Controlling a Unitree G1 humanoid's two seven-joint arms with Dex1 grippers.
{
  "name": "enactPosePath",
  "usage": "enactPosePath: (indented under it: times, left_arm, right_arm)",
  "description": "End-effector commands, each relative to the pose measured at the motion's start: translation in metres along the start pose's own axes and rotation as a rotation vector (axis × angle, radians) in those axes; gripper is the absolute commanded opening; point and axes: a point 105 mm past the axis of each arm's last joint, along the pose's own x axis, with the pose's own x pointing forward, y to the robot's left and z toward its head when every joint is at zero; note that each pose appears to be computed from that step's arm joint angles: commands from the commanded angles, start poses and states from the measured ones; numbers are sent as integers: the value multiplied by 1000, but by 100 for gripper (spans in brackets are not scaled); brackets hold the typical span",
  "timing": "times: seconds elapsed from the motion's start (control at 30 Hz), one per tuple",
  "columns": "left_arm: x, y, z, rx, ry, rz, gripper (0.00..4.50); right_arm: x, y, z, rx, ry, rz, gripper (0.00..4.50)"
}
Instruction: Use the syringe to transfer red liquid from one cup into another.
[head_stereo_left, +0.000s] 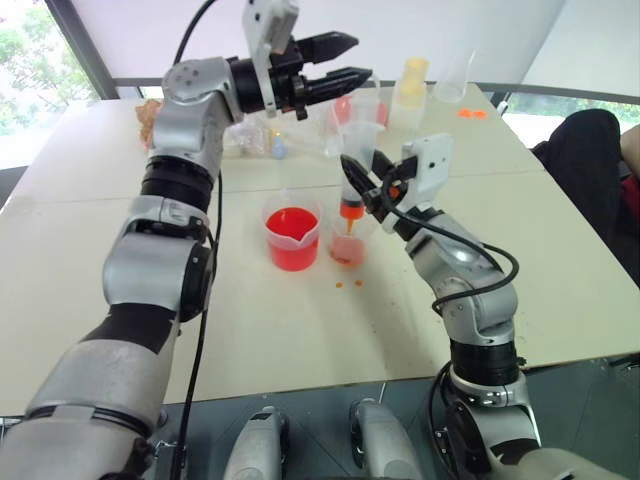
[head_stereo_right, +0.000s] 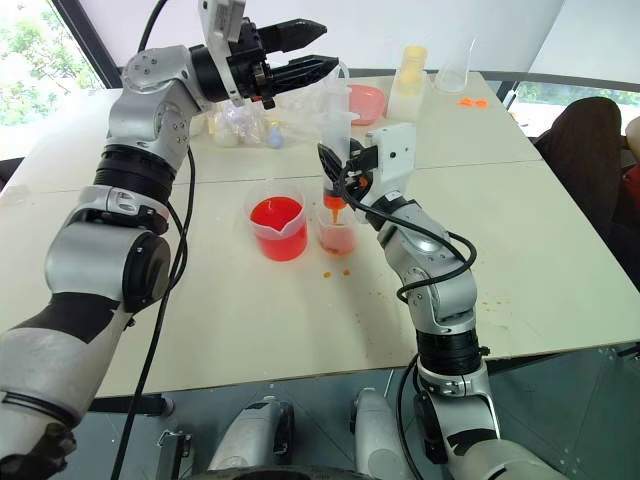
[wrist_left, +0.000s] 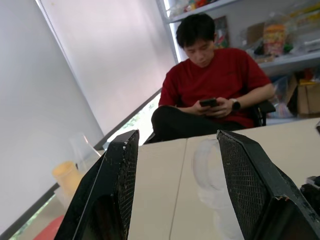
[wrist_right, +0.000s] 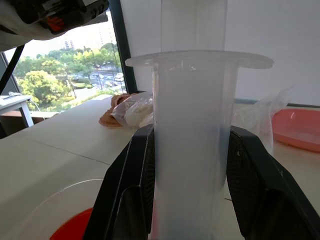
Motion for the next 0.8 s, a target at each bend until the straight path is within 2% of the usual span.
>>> enactPosePath:
  times: [0.03,0.23,0.47,0.57,0.7,0.73,0.8]
  left_arm:
    - [7,2,9,110,50,-3,258]
    - [5,-5,9,96,39,-77,258]
    - [2,5,2,153,99,4,258]
    - [5,5,2,173,101,7,193]
    - [8,3,5,182,83,-8,28]
    - [8,2,6,182,80,-9,5]
    - [9,2,7,182,73,-13,5]
  right_arm:
    - [-1,10,22,-39,-91,30,146]
    - [-1,10,21,-39,-96,27,146]
    - [0,12,21,-41,-97,36,146]
    - [0,14,19,-44,-93,45,146]
    - [0,14,19,-44,-91,46,146]
    - [0,14,19,-44,-91,45,146]
    - [0,14,19,-44,-90,45,146]
